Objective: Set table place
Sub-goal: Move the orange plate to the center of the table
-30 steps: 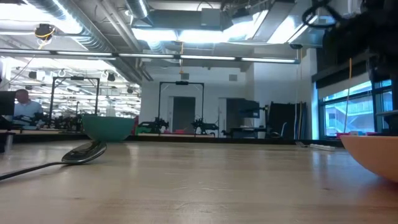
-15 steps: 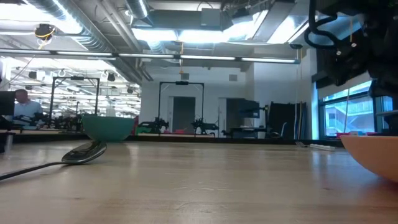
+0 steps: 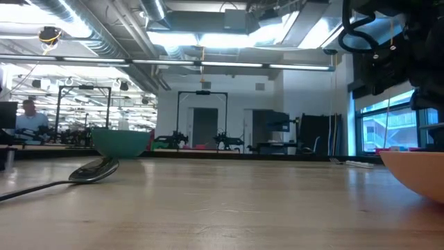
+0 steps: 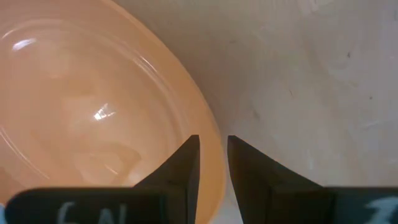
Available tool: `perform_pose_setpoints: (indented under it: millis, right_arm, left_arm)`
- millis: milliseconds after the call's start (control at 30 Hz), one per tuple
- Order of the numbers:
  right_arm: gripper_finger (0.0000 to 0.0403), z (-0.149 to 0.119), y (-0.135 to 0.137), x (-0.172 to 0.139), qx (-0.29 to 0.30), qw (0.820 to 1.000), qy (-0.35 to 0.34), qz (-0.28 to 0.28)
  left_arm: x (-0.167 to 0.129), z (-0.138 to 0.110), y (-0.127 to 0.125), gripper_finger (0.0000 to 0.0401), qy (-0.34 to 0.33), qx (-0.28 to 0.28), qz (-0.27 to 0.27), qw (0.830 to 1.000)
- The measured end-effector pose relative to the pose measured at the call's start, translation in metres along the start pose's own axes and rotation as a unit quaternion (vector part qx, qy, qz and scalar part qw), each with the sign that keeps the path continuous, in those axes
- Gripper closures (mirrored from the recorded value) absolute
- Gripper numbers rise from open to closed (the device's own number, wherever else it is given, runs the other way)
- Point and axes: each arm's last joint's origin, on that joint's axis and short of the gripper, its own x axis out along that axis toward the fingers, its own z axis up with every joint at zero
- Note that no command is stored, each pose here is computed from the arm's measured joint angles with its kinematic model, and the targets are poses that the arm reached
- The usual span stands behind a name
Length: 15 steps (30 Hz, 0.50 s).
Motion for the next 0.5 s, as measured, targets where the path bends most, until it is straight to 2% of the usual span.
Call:
perform_pose_setpoints:
  millis: [500]
  right_arm:
    - [0.0318, -0.0028, 0.0026, 0.001, -0.01, 1.0, -0.008, -0.003]
  left_arm:
    - [0.0, -0.0003, 0.0, 0.0332, 0.001, 0.001, 0.0, 1.0]
